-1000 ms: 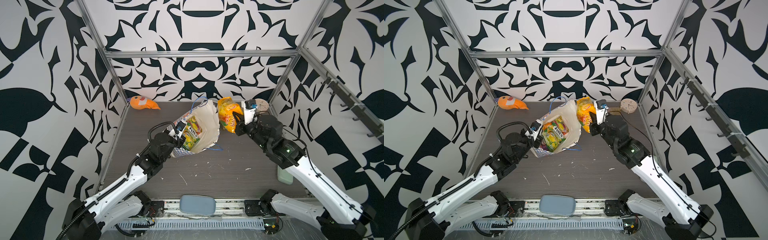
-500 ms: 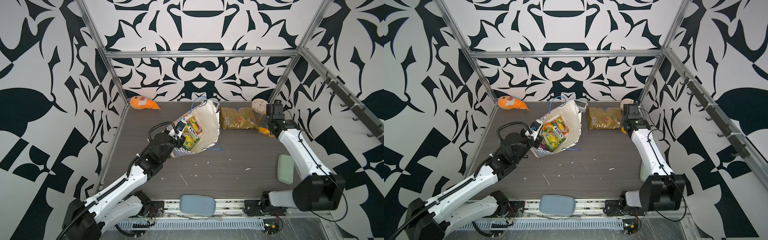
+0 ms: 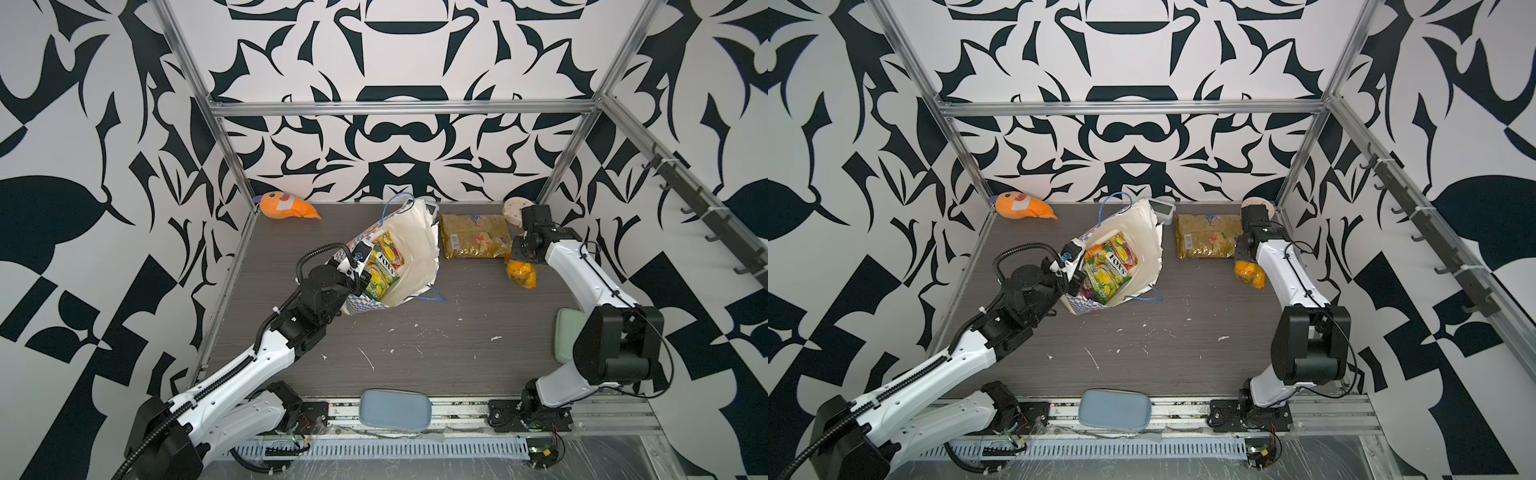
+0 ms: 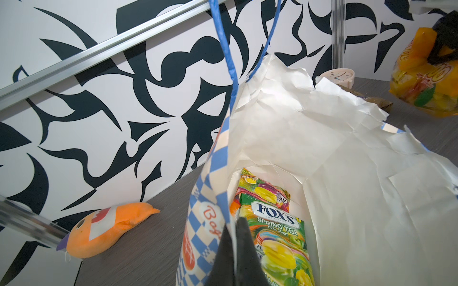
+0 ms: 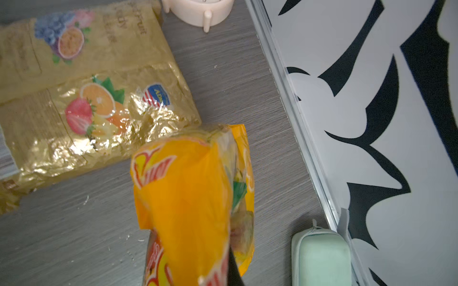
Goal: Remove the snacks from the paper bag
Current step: 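Lower the yellow candy pack onto the table beside the gold pack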
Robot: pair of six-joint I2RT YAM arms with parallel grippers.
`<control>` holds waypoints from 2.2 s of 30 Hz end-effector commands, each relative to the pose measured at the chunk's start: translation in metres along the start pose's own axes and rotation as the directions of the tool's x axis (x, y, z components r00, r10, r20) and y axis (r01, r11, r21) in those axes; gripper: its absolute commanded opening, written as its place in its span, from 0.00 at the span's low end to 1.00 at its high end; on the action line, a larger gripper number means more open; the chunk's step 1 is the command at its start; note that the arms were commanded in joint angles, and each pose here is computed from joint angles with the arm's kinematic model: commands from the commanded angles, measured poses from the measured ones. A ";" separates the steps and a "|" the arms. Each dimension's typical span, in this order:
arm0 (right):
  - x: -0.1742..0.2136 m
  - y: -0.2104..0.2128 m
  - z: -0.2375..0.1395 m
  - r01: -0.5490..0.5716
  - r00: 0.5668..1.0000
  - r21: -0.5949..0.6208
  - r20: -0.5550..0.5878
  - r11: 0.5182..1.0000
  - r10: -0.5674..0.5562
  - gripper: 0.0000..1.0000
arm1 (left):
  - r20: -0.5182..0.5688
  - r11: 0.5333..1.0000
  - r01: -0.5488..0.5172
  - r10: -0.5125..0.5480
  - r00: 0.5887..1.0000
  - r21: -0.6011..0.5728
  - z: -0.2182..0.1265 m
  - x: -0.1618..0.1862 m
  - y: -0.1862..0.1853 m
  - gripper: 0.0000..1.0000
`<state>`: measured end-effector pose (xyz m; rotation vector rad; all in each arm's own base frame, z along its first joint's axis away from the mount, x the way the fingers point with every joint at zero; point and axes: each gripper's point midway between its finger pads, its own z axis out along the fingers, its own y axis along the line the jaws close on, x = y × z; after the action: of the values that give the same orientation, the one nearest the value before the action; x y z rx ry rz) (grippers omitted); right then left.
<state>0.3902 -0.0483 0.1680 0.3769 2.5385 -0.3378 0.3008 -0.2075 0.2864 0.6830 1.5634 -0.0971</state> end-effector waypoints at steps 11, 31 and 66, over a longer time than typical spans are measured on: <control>-0.004 0.061 -0.022 0.128 0.991 0.029 0.035 0.991 -0.129 0.02 | 0.086 1.000 0.018 -0.018 0.996 -0.001 -0.002 -0.025 0.003 0.00; 0.016 0.117 -0.027 0.131 0.991 -0.244 0.007 0.961 -0.134 0.45 | 0.065 1.000 0.005 -0.006 0.998 0.010 0.001 -0.025 0.001 0.00; 0.046 0.143 0.020 0.014 0.992 -0.376 -0.109 0.926 -0.059 0.32 | 0.056 1.000 0.015 -0.015 0.998 -0.001 -0.002 -0.018 0.002 0.00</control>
<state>0.4059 0.0874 0.0703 0.2102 2.7172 0.1466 0.3023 -0.2080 0.2869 0.6792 1.5678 -0.0958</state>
